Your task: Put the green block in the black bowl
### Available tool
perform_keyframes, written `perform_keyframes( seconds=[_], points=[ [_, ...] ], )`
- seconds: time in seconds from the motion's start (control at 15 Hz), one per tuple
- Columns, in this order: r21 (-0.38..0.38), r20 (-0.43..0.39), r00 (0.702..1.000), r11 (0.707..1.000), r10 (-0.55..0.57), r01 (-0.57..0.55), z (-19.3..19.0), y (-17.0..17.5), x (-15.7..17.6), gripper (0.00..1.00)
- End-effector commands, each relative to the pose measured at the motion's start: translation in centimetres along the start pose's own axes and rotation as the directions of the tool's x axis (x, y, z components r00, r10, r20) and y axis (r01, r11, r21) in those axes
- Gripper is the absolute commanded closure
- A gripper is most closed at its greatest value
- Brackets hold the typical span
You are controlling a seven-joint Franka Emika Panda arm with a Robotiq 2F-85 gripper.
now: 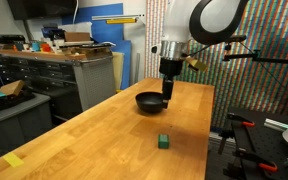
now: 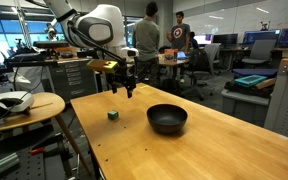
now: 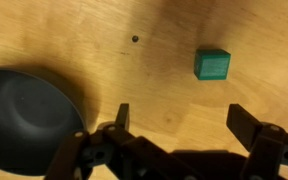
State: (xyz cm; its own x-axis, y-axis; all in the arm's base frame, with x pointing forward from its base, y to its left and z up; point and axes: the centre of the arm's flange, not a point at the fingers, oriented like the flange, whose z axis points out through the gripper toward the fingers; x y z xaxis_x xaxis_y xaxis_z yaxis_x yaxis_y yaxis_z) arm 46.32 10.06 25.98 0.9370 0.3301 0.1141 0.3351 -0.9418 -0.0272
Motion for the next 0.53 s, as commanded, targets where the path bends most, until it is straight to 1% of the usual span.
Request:
perform_keyframes(
  seconds=[0.0,0.13,0.47],
  points=[
    [-0.001,-0.008,1.000,1.000,-0.001,0.001,1.7,-2.1,0.0,0.00],
    [-0.005,-0.005,1.000,1.000,-0.005,0.005,2.8,-2.9,-0.1,0.00],
    [0.022,0.049,0.999,1.000,0.011,-0.012,6.4,-4.1,-0.9,0.00]
  ],
)
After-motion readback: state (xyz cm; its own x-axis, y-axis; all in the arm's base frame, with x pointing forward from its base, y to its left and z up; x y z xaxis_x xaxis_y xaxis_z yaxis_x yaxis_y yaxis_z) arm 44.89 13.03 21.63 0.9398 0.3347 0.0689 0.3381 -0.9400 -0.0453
